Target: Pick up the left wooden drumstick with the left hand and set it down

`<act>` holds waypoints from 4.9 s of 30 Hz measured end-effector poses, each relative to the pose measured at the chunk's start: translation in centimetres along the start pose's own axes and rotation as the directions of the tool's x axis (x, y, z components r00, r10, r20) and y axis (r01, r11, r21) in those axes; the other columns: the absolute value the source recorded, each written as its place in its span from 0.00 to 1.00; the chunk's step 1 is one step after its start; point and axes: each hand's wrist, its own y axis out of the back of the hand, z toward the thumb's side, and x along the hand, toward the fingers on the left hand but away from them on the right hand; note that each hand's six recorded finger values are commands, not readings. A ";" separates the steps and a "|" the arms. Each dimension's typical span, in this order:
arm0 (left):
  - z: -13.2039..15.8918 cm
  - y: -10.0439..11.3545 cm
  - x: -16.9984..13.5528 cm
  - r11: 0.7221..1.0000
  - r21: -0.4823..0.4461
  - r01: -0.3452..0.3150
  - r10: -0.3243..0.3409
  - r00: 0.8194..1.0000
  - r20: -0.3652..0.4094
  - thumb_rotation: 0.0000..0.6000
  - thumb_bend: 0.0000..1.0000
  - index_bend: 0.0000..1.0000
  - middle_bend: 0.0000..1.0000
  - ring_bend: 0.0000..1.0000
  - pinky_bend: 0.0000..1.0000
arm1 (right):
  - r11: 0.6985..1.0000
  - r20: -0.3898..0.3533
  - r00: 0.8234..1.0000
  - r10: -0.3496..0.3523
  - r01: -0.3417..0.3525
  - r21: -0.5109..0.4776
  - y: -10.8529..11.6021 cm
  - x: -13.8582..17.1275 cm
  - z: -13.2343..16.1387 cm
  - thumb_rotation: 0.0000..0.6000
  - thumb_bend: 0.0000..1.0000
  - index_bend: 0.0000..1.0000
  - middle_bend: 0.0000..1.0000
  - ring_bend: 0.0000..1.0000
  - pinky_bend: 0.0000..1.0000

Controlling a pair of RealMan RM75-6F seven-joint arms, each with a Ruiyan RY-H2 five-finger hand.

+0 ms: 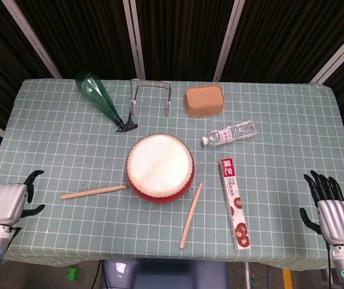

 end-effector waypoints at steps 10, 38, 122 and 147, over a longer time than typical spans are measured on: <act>2.7 -3.4 3.4 0.987 -0.035 0.159 -0.162 0.983 -0.082 1.00 0.27 0.46 1.00 1.00 1.00 | 1.000 0.005 1.000 0.004 -0.004 -0.016 -0.1 0.0 -0.2 1.00 0.42 0.00 0.00 0.00 0.00; 6.3 -10.0 6.7 0.954 -0.019 0.300 -0.300 0.941 -0.160 1.00 0.28 0.50 1.00 1.00 1.00 | 1.000 0.009 1.000 0.001 -0.001 -0.027 0.2 -0.3 -0.2 1.00 0.42 0.00 0.00 0.00 0.00; 12.3 -3.9 11.4 0.876 0.357 0.325 -0.305 0.946 -0.111 1.00 0.48 0.71 1.00 1.00 1.00 | 1.000 0.004 1.000 -0.003 0.003 -0.023 0.4 -0.3 -0.1 1.00 0.42 0.00 0.00 0.00 0.00; 24.8 19.1 5.1 0.711 -0.663 -0.235 0.520 0.810 0.270 1.00 0.48 0.72 1.00 1.00 1.00 | 1.000 0.011 1.000 0.000 0.001 -0.024 0.2 -0.2 -0.1 1.00 0.42 0.00 0.00 0.00 0.00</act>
